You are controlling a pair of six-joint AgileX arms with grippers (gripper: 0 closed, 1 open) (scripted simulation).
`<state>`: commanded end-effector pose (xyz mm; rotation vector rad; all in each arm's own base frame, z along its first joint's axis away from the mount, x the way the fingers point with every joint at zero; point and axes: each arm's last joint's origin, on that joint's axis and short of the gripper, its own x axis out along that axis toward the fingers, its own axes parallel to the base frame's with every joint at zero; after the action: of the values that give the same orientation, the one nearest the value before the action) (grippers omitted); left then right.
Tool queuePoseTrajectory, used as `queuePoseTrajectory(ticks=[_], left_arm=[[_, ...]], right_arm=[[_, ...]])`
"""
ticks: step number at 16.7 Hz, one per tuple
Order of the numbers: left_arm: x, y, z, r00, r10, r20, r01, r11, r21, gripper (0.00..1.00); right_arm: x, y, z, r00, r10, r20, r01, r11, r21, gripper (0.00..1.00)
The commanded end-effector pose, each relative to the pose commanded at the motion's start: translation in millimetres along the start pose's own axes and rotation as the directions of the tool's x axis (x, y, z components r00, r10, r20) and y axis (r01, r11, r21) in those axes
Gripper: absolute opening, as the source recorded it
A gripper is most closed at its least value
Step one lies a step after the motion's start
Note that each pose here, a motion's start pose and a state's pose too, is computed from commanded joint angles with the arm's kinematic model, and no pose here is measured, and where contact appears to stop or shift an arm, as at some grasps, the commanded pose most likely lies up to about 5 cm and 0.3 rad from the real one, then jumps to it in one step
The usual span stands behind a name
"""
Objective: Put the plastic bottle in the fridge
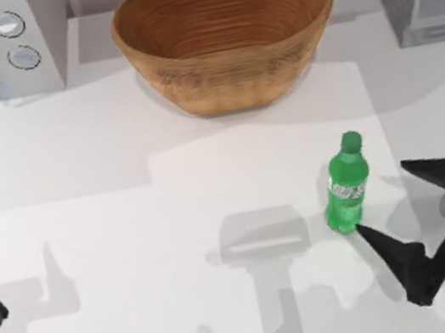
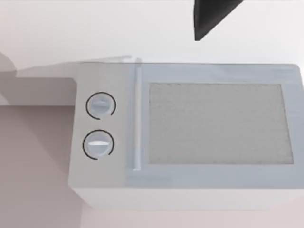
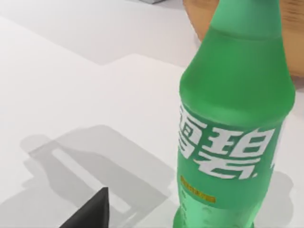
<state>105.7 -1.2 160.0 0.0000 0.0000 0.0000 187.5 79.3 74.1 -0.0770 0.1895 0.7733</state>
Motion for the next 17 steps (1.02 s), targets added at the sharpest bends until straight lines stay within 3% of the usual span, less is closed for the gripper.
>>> queuePoseTrajectory(ticks=[6,13,17], left_arm=[[0.0,0.0,0.0,1.000,0.000,0.000,0.000,1.000,0.000,1.00],[0.0,0.0,0.0,1.000,0.000,0.000,0.000,1.000,0.000,1.00],[0.0,0.0,0.0,1.000,0.000,0.000,0.000,1.000,0.000,1.00]], right_arm=[[3.0,-0.6,0.0,1.000,-0.003,-0.002,0.003,1.000,0.001,1.00],[52.9,-0.7,0.1,1.000,0.000,0.000,0.000,1.000,0.000,1.00],[60.0,0.0,0.0,1.000,0.000,0.000,0.000,1.000,0.000,1.00]])
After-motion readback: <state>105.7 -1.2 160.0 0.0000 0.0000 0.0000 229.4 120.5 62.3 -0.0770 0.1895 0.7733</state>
